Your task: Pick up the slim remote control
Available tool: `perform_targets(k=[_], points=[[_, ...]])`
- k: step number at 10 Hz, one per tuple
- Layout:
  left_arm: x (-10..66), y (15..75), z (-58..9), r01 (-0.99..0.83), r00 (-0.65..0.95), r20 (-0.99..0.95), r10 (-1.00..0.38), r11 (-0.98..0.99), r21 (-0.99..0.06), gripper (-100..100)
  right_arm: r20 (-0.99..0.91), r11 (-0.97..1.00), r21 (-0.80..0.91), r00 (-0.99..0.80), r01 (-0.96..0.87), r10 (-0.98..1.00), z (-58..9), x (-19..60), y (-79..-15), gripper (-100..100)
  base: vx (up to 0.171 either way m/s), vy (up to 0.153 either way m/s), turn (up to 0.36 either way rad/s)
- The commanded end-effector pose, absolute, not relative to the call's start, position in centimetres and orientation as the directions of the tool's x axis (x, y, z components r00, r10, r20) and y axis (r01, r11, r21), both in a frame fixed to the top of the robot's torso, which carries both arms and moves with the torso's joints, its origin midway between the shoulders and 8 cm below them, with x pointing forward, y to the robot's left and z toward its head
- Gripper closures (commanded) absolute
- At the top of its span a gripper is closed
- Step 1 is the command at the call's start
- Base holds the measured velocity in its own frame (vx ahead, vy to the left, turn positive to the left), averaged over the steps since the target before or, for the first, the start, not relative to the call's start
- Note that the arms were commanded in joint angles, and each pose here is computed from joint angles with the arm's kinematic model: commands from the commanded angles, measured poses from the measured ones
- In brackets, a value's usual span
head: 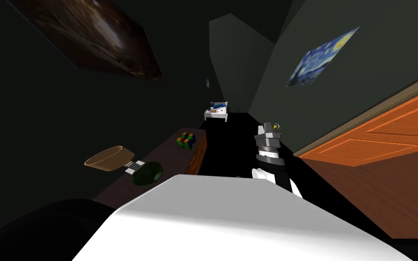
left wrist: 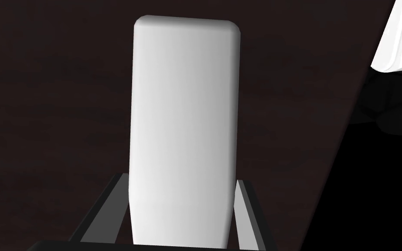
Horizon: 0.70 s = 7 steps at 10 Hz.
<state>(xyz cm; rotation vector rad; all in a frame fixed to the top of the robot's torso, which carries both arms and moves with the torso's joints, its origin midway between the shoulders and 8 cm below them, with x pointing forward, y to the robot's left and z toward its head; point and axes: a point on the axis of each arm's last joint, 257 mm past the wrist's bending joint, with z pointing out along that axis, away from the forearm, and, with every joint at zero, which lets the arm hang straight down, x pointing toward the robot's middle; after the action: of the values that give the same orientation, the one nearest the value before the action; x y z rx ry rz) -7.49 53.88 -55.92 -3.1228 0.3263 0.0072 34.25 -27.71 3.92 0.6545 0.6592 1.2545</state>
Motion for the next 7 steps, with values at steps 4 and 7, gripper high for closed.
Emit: perform_targets(k=[4, 7], points=[[-2.2, 56.9, -54.6, -0.359, 0.933, -0.007, -0.359, -0.933, -0.002, 100, -0.089, 0.187, 0.755, 0.184, -0.628, 0.979, 3.9, 34.2, -27.7, 0, 0.064, -0.039, 0.344], [0.5, 58.2, -53.8, -0.423, 0.906, -0.008, -0.423, -0.906, -0.006, 100, -0.089, 0.187, 0.755, 0.184, -0.628, 0.979, 3.9, 34.3, -27.7, 0, 0.048, -0.037, 0.246]])
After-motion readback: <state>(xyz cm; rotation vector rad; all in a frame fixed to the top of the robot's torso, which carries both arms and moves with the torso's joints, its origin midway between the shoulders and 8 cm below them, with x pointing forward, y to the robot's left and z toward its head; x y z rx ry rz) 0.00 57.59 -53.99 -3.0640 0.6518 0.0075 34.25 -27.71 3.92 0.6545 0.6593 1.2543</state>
